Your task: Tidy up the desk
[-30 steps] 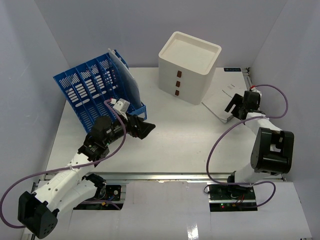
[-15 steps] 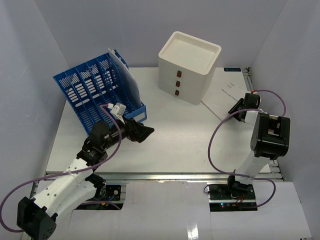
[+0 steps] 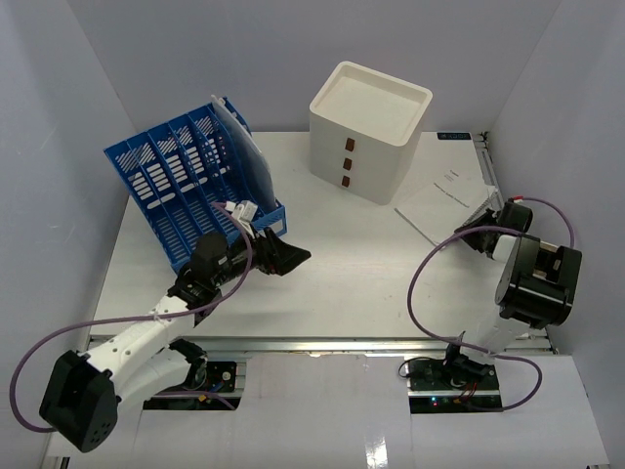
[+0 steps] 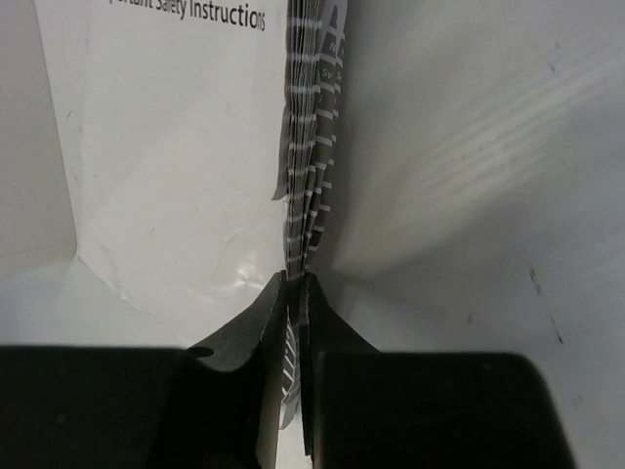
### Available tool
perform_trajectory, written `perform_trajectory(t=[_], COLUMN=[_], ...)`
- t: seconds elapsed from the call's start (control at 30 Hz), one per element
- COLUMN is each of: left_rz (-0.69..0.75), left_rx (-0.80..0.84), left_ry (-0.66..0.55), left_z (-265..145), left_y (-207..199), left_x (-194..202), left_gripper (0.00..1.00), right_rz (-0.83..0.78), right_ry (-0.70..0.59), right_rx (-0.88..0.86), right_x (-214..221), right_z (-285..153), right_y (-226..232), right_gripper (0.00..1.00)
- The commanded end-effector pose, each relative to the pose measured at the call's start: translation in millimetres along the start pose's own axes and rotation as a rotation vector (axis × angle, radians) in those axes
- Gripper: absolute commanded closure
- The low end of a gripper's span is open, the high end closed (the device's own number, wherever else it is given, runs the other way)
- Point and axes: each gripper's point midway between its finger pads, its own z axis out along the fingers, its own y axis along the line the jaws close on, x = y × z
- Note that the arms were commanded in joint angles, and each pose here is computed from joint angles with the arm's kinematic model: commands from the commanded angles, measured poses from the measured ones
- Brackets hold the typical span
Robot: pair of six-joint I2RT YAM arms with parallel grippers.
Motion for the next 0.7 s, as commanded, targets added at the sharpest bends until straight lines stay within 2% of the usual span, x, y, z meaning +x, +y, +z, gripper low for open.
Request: perform_trajectory(t=[0.0,0.17,0.4,0.67], left_rz=[-0.044,-0.088,-0.164,-0.260], left_rx=[0.106,0.137,0.174,0.174], left_ry=[-0.010,0.044,0.150,0.191], left_z=[17.1,51.7,101.6,130.7], left_y=[-13.4,-9.7,-7.3,1.8], left_x=[-5.6,-1.2,17.5,36.6], left_gripper=[0.02,0.02,0.02,0.02], right_rz=[-0.078,-0.154,-0.298,-0.388], right_ry=[-0.010,-0.003,0.031,-0.008], right_rx=[-0.139,-0.237,-0.451,-0.611], right_x=[-1.5,2.2,8.3,-3.3], right_z=[-45.4,-84.8,-129.9,-166.3], right_y=[23.0,35.1,76.0,116.3], right_gripper=[0.92,0.92,0.92,0.92])
